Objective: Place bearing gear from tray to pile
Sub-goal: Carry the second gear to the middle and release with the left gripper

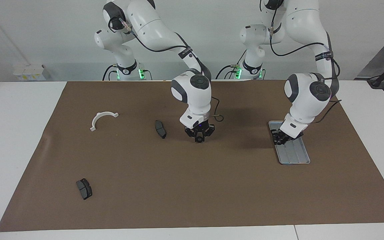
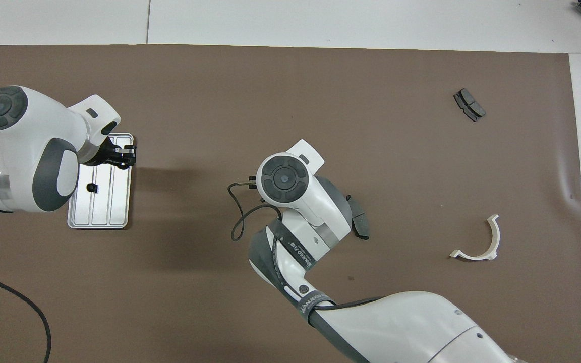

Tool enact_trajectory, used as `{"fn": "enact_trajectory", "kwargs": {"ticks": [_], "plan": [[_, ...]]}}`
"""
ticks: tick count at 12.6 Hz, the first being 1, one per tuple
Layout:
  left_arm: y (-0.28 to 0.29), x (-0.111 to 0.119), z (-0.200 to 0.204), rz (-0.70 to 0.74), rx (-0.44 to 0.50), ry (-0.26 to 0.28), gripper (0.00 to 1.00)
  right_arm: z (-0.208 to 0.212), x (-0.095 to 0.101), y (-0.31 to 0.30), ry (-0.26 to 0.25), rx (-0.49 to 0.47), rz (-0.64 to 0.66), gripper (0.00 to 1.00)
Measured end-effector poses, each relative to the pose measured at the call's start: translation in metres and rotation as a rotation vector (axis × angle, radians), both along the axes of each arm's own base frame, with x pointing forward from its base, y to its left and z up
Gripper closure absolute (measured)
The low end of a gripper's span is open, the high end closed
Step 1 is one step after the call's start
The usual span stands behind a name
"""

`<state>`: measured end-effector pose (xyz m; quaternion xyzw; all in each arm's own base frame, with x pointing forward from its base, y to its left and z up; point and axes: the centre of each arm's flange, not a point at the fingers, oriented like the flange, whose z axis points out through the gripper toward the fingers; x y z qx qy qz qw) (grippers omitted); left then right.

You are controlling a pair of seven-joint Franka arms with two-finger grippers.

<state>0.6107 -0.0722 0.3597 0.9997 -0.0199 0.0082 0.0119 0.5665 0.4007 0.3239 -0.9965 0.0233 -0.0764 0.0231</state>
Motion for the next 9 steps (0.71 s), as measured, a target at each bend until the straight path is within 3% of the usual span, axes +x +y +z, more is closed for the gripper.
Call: {"fn": "enact_trajectory", "kwargs": {"ticks": [4, 9], "plan": [[-0.086, -0.009, 0.013, 0.089, -0.023, -0.018, 0.64, 0.053, 0.043, -0.103, -0.053, 0.012, -0.076, 0.66], [-0.237, -0.062, 0.027, 0.129, -0.051, -0.030, 0.64, 0.041, 0.056, -0.249, 0.008, -0.026, -0.010, 0.66]]}}
